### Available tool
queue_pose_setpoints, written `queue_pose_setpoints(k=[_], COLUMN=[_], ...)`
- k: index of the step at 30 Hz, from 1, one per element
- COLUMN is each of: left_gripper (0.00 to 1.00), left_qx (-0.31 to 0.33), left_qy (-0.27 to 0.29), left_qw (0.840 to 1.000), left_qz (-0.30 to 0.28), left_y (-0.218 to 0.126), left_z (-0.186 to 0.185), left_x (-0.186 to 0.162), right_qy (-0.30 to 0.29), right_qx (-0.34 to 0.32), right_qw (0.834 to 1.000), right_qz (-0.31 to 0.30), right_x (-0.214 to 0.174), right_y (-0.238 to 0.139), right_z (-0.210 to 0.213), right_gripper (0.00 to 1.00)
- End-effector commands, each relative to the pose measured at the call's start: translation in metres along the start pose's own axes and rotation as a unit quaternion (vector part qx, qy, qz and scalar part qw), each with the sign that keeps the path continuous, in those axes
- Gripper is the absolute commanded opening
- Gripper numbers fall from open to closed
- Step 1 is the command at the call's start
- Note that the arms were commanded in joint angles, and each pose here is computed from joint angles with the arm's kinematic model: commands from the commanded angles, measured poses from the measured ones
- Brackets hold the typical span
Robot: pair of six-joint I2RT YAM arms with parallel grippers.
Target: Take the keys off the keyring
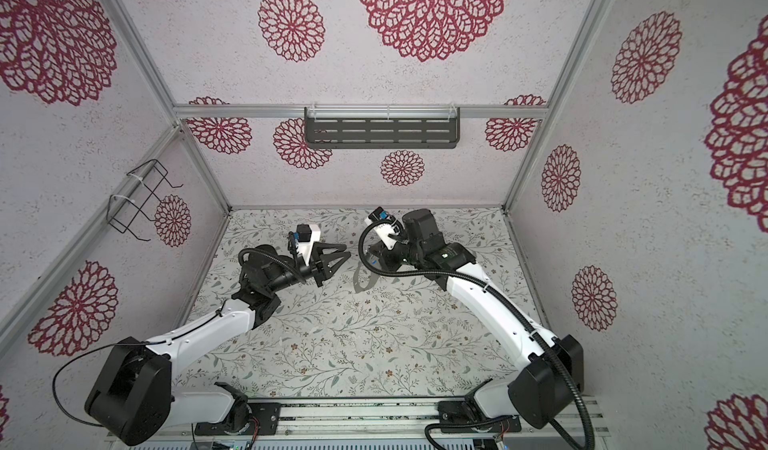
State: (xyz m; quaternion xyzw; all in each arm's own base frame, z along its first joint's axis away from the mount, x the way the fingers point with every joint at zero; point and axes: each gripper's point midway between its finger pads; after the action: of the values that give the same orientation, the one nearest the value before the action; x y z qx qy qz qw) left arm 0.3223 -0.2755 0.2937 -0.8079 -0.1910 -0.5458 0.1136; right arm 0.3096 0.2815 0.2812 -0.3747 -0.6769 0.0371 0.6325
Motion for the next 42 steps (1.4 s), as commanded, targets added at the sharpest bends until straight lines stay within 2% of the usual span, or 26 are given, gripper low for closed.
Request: queue_pose_setpoints(k=[1,11,31,42], left_gripper=[0.31,0.28,0.23,0.09], left_qx=[-0.039,-0.082,-0.081,-0.094], left_qy=[0.027,0.018,0.005,-0.001], left_qw=[0.998,0.994,0.991,0.990], left_qz=[0.044,0.076,0.102,0.105], left_y=[0.005,0.009,0.015,0.015], left_z=[-0.004,-0.008,0.004,-0.001], left_x=[-0.013,-0.028,-0.040,-0.041], right_qy=[-0.088,-0.099,-0.101,-0.101], right_qx=[-0.021,0.012,0.037,0.032], right_qw=[0.995,0.994,0.993,0.993], right_qz=[-0.042,-0.049,-0.057,-0.057], right_x=[0.021,0.024,0.037,0.038], right_y=[-0.014,-0.013,-0.014,-0.012], right_z=[0.006,0.027,0.041,0.040], right_gripper=[0.00,0.00,0.00,0.00])
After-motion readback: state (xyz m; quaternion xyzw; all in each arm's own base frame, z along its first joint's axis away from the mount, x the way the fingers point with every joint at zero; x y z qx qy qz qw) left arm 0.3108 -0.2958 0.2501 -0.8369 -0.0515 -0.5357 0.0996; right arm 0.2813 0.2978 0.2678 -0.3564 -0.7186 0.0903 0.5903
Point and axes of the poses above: each gripper's point midway between its finger pads, its own y axis out along the fingers, its own z axis along the line the jaws close on, x = y × z, and after that the axes turned 15 degrees about -y, right-handed
